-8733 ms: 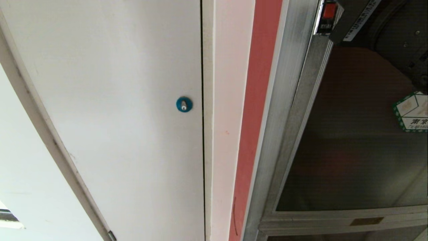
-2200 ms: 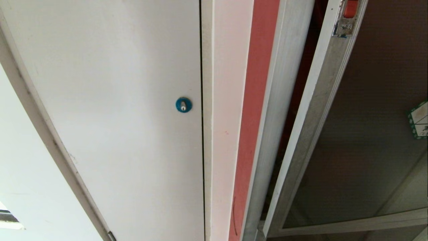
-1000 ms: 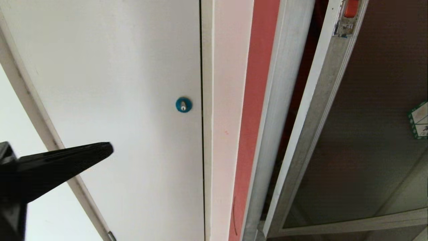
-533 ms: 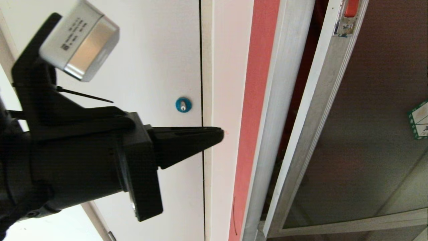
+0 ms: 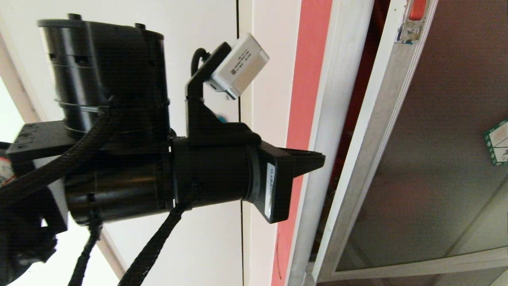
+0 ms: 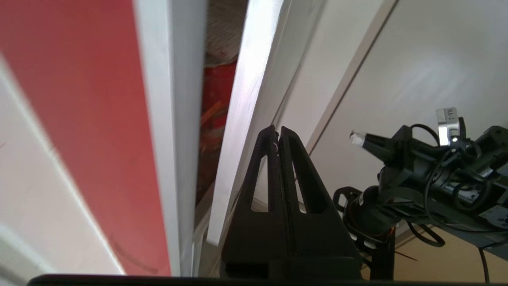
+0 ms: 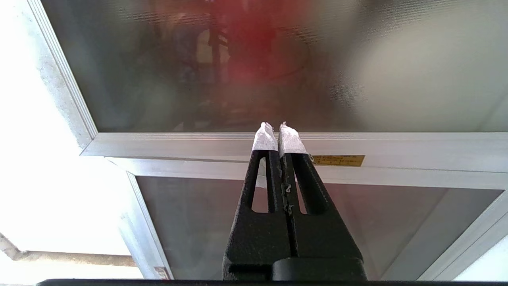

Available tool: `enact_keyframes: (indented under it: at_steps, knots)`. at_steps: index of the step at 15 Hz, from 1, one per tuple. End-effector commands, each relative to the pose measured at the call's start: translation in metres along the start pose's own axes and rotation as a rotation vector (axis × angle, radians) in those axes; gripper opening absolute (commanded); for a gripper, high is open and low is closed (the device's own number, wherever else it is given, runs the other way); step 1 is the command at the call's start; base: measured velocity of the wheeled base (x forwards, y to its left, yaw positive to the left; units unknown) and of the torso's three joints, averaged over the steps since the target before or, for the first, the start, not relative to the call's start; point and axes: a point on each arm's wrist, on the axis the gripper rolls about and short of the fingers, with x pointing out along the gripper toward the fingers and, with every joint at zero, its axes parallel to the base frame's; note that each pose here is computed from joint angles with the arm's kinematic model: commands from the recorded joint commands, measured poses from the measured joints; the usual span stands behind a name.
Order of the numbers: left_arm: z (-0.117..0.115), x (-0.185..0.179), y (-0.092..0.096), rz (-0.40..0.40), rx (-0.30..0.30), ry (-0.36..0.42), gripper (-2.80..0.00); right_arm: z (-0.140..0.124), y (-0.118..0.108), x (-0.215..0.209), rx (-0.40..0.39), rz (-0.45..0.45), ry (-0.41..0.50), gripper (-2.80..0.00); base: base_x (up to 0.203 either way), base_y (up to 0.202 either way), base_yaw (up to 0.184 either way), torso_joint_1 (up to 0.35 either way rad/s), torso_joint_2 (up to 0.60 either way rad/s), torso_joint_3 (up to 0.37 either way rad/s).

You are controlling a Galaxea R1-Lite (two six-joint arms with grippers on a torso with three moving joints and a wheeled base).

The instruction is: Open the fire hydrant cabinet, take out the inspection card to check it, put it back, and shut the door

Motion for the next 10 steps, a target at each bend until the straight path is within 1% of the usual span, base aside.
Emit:
enact_keyframes:
  at_steps: [1,4,7,10]
  knots:
    - [-0.006,0.025,0.009,-0.002,0.000,0.030,-2.80,0.000,0.000,0.000,-0.001,0.000,-0.001,-2.80,0.000,0.000,0.000,0.000,0.00,0.000]
    - [-0.006,0.042,0.016,0.004,0.011,0.029,-2.80,0.000,0.000,0.000,-0.001,0.000,-0.001,-2.80,0.000,0.000,0.000,0.000,0.00,0.000]
    - [0.000,0.052,0.026,0.024,0.040,0.011,-2.80,0.000,0.000,0.000,-0.001,0.000,-0.001,-2.80,0.000,0.000,0.000,0.000,0.00,0.000]
    - [-0.001,0.064,0.033,0.033,0.043,0.011,-2.80,0.000,0.000,0.000,-0.001,0.000,-0.001,-2.80,0.000,0.000,0.000,0.000,0.00,0.000]
